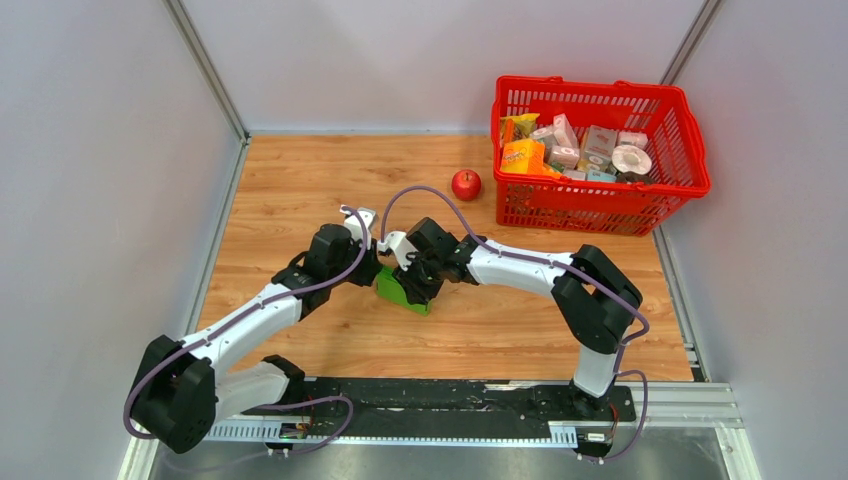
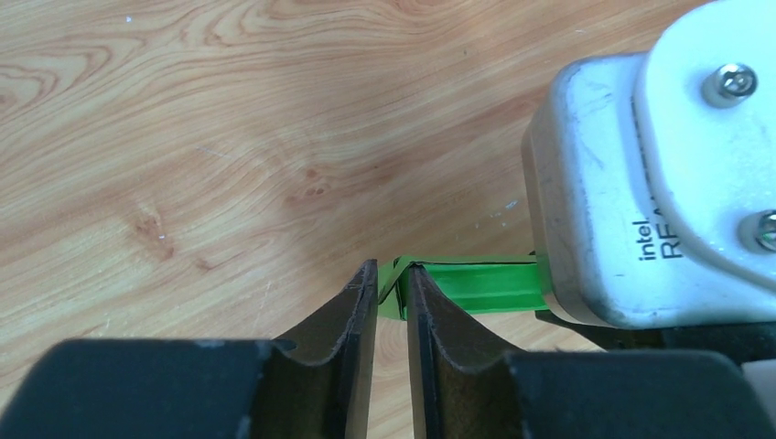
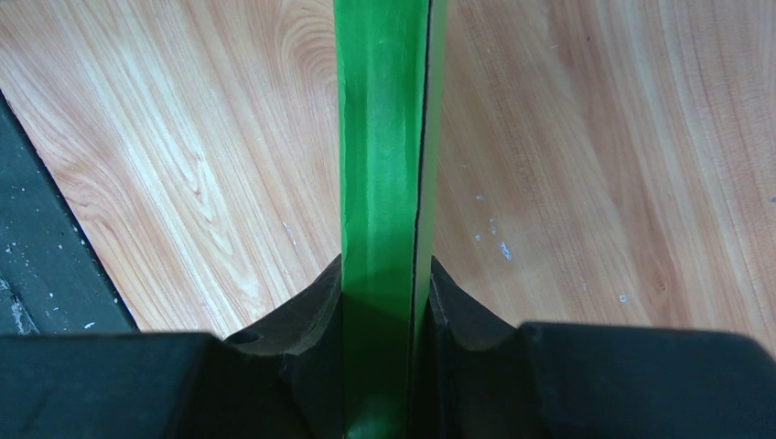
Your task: Fold the paper box
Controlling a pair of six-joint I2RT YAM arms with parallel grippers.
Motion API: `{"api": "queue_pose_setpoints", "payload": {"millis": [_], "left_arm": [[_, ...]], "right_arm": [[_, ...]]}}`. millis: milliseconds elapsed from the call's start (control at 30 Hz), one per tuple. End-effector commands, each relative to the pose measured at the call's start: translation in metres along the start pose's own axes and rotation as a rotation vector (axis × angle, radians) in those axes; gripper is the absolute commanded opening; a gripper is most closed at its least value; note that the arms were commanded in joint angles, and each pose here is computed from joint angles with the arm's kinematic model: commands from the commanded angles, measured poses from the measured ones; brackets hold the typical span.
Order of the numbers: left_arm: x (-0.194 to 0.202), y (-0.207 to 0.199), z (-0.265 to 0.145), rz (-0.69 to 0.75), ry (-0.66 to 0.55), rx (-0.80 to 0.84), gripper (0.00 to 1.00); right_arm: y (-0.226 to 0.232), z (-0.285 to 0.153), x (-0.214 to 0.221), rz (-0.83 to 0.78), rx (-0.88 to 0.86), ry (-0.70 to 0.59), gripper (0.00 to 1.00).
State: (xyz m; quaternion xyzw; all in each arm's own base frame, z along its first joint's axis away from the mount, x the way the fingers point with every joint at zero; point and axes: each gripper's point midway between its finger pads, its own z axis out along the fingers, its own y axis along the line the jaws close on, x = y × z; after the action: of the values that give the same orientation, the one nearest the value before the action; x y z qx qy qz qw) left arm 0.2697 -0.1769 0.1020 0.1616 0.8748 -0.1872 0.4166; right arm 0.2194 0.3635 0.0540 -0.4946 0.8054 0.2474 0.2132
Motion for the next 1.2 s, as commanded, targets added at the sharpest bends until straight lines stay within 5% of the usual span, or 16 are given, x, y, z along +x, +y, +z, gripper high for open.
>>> {"api": "queue_pose_setpoints", "payload": {"millis": [0,267,1167], "left_arm": [[-0.022,-0.003,0.001,0.002,-0.074,0.009,0.26],[-0.025,-0.009,-0.002,-0.017,-0.096,0.039,0.08],[0.031,0.031,-0.011,-0.093,0.021,-0.176,0.04]], "right_arm": [[0.009,0.001,0.016,0.014,-0.037,0.052,0.10],[0.009,0.001,0.016,0.015,-0.036,0.055,0.10],[-0.002,-0.002,0.019,0.009,0.021,0.050,0.09]]}}
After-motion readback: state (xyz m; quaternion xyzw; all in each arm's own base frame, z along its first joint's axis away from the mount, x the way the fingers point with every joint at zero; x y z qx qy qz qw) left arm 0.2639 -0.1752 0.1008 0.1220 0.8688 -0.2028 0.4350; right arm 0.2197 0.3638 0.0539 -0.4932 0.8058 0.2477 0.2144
